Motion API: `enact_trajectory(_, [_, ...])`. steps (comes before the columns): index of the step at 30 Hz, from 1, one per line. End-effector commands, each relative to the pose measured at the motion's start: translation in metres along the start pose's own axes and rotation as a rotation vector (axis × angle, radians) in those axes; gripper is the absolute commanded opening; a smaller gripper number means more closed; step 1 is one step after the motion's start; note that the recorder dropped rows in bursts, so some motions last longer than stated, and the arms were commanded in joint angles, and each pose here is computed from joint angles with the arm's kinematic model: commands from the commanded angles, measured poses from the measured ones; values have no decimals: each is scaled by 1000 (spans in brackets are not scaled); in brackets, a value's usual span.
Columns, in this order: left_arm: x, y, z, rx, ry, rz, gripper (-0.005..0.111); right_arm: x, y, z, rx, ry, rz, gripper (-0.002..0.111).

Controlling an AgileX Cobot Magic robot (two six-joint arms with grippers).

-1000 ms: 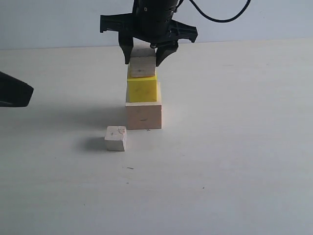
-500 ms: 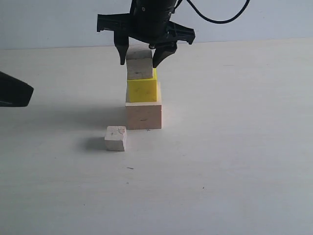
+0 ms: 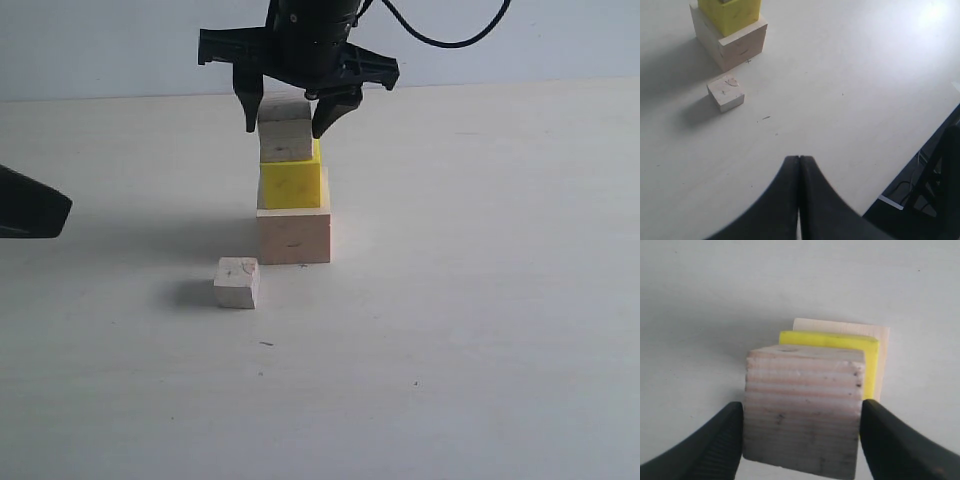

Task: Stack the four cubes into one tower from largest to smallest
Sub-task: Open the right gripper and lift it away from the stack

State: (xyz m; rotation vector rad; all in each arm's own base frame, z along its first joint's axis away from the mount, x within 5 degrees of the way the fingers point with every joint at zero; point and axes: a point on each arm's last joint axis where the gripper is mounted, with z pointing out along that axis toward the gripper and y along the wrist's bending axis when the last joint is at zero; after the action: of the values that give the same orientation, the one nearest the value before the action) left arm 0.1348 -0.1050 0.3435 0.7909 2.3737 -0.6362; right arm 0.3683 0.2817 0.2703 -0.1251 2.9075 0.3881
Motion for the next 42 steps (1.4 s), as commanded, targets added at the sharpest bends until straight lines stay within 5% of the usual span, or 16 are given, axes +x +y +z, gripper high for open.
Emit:
enact_trajectory(1, [0, 0, 0, 3, -12, -2, 0, 0, 3, -16, -21, -36, -16, 64])
enact_trajectory(12, [0, -1, -1, 3, -10, 1, 0, 2, 3, -45, -45, -93, -51, 64])
enact_trajectory(21, [2, -1, -1, 5, 12, 20, 0, 17, 1, -126, -98, -254, -144, 60])
enact_trajectory(25, [2, 0, -1, 1, 13, 22, 0, 29, -2, -165, -124, -335, -248, 39])
enact_trajectory(28, [1, 1, -1, -10, 2, 29, 0, 42, -7, -201, -118, -422, -414, 0])
enact_trajectory(30, [-1, 1, -1, -18, -24, 29, 0, 50, -12, -215, -104, -457, -444, 0])
enact_trajectory(36, [-7, 6, -1, -66, -92, 51, 0, 94, -47, -201, -19, -398, -433, 0])
enact_trajectory(42, [-14, 8, -2, -90, -160, 69, 0, 169, -102, -139, 9, -291, -356, 0])
